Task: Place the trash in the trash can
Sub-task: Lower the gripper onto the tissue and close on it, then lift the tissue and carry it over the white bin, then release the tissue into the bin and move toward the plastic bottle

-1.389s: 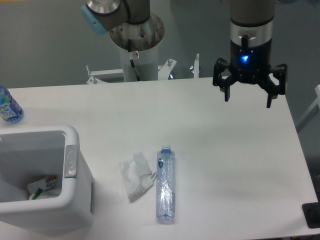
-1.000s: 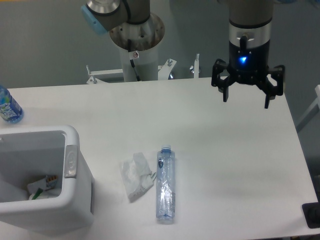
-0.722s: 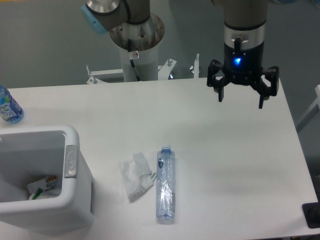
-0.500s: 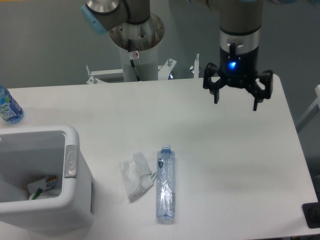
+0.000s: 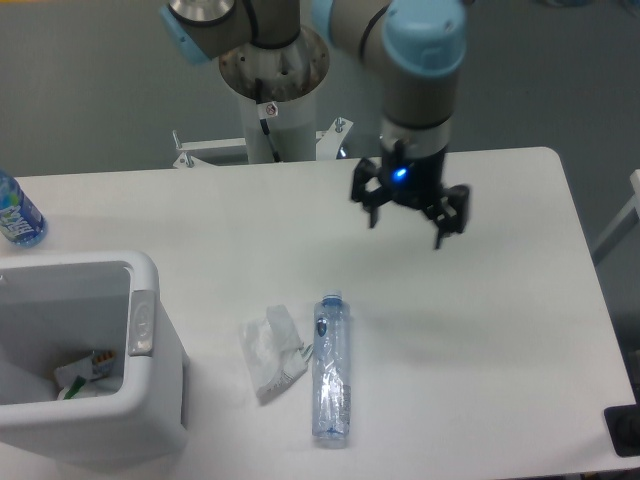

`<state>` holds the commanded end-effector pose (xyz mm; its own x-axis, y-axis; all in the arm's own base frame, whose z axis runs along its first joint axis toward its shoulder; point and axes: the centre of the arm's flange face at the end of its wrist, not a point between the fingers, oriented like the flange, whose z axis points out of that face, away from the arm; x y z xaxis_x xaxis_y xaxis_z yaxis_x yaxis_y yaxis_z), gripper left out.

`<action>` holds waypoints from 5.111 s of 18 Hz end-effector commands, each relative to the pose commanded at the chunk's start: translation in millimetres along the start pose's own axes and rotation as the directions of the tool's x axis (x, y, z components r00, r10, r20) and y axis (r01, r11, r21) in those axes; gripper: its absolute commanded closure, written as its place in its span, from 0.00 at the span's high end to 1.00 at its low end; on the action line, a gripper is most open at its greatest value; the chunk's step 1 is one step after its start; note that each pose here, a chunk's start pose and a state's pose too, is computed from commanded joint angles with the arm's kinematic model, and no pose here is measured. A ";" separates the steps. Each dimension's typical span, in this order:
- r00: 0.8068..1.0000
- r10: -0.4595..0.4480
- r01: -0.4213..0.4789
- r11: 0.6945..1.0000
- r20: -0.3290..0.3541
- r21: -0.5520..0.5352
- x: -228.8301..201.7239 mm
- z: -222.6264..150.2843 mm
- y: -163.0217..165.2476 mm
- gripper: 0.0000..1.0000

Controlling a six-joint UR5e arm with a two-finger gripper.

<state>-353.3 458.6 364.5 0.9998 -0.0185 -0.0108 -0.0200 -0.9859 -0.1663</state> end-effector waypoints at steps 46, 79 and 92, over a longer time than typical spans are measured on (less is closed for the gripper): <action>0.941 -0.338 0.332 0.919 -0.005 0.211 34.0 -24.0 -69.1 0.00; 0.947 -0.154 0.292 0.780 -0.282 0.554 168.6 -162.0 -172.4 1.00; 0.906 -0.397 0.419 0.798 -0.145 0.434 -18.1 -63.6 -142.4 1.00</action>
<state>-368.1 588.7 451.1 0.9152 0.3506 0.1987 0.3993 -0.7222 -0.5648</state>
